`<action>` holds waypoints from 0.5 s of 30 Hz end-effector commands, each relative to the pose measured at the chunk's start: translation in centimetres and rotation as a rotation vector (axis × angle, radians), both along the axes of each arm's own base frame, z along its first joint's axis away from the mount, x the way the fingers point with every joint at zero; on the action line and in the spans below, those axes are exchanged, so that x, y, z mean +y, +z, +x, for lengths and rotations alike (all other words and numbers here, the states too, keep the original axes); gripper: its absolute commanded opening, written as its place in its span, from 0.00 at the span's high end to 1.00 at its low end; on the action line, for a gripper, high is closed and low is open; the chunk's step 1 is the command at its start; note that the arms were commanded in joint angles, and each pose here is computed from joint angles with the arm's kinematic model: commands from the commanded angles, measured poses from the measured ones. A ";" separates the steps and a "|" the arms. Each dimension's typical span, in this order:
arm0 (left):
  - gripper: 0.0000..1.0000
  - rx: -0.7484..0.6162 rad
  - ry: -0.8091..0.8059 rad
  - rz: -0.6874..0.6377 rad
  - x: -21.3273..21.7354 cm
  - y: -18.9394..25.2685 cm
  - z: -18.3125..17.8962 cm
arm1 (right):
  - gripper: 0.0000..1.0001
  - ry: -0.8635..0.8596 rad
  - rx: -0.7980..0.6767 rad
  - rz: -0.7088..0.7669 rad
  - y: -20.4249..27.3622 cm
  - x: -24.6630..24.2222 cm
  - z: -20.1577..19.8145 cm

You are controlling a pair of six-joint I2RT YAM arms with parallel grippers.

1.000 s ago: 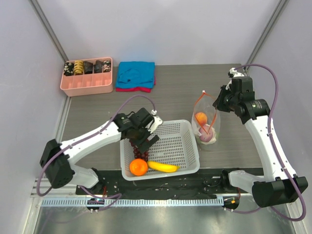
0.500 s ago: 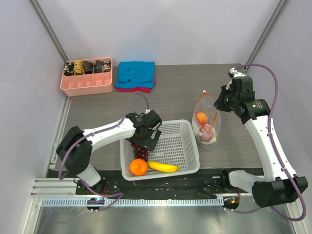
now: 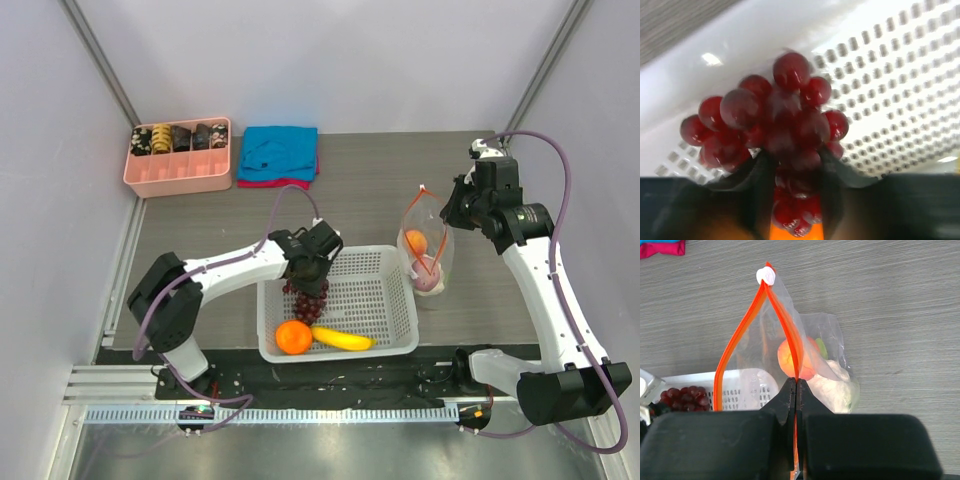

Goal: Place the food in the zip-top bag and seal the zipper
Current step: Pick up the fake fruit from the bin.

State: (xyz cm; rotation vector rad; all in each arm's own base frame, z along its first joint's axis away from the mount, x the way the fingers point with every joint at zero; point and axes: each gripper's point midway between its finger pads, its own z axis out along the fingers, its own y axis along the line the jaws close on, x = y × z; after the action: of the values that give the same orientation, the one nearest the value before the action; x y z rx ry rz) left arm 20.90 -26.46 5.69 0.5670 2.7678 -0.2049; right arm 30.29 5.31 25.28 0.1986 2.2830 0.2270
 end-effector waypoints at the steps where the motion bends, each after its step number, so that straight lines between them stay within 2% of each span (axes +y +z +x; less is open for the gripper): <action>1: 0.86 -0.153 -0.092 -0.219 -4.2 5.8 2.2 | 0.99 -0.003 -0.035 -0.014 0.5 -0.3 0.4; 3: 1.00 -0.172 -0.097 -0.243 -4.2 7.2 2.1 | 0.99 -0.002 -0.036 -0.013 0.5 -0.3 0.4; 7: 1.00 -0.201 -0.109 -0.305 -4.3 10.4 1.6 | 0.99 -0.002 -0.042 -0.012 0.7 -0.3 0.2; 10: 1.00 -0.285 -0.128 -0.394 -5.0 15.0 1.8 | 0.99 0.002 -0.042 -0.015 0.7 -0.3 0.2; 14: 1.00 -0.431 -0.214 -0.583 -7.7 23.5 2.4 | 0.99 0.025 -0.037 0.007 0.6 0.2 0.0; 15: 1.00 -0.471 -0.285 -0.656 -9.0 25.8 2.2 | 0.99 0.030 -0.033 0.011 0.5 0.4 0.0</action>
State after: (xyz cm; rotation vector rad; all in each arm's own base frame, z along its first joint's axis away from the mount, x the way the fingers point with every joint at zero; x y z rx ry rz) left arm 22.72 -31.44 20.24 0.6239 2.3678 -0.6018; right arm 30.19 5.36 24.91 0.1965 2.2927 0.2290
